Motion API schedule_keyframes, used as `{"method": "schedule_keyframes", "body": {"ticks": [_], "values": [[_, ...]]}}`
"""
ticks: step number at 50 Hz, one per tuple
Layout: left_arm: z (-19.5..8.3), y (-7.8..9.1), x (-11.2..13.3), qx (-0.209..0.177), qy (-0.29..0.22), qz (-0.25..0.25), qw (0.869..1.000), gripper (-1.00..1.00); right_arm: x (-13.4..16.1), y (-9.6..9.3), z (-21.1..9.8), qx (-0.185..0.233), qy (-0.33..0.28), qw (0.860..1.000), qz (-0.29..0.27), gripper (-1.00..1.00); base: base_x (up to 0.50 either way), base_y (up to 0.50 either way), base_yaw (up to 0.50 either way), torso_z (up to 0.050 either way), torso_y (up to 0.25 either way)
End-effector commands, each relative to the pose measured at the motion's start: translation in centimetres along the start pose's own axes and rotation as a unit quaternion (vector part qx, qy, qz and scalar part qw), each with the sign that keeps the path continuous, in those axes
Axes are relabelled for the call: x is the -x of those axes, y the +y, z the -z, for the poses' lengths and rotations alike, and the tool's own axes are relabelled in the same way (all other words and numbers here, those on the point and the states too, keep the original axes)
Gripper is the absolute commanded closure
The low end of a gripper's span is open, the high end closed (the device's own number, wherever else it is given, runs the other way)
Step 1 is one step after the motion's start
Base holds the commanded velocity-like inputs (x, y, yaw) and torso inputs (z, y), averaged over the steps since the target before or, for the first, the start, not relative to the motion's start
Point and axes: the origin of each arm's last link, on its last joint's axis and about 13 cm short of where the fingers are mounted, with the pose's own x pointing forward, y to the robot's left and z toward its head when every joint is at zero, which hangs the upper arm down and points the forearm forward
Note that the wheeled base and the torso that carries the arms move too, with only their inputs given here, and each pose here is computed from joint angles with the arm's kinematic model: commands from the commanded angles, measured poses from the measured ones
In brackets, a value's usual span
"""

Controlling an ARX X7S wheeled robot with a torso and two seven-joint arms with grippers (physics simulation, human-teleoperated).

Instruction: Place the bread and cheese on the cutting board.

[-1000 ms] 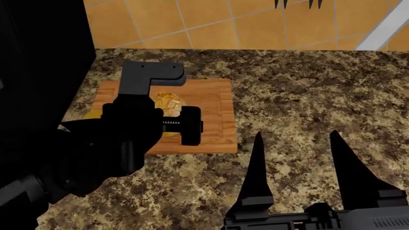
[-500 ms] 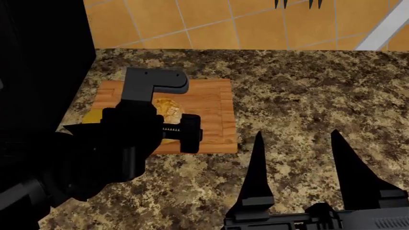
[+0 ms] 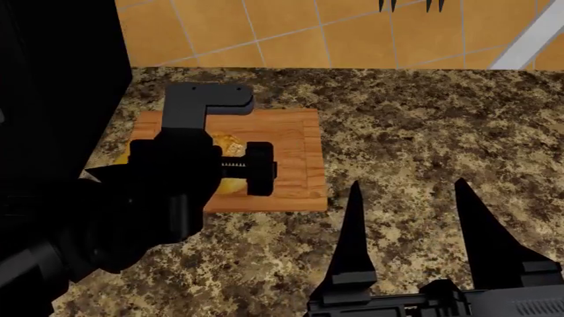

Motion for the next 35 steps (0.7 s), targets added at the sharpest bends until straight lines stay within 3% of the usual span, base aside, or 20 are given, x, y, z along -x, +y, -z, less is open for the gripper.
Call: {"method": "schedule_keyframes", "body": {"ticks": [1, 22, 27, 35], "values": [[-0.9, 0.1, 0.0, 0.0, -0.028, -0.033, 0.999, -1.0, 0.0, 0.1, -0.1, 0.0, -0.002, 1.0, -0.002, -1.0, 0.0, 0.0, 0.0, 0.0, 0.0], [-3.4, -0.7, 1.7, 0.0, -0.079, -0.026, 0.997, -1.0, 0.1, 0.1, -0.2, 0.0, -0.004, 1.0, -0.002, -1.0, 0.0, 0.0, 0.0, 0.0, 0.0], [-4.6, -0.8, 3.3, 0.01, -0.108, -0.018, 0.994, -1.0, 0.1, 0.1, -0.3, 0.0, -0.005, 1.0, -0.002, -1.0, 0.0, 0.0, 0.0, 0.0, 0.0], [-5.0, -0.7, 6.5, -0.006, -0.174, -0.014, 0.985, -1.0, 0.1, 0.0, -0.3, -0.001, -0.006, 1.0, -0.001, -1.0, 0.0, 0.0, 0.0, 0.0, 0.0]]}}
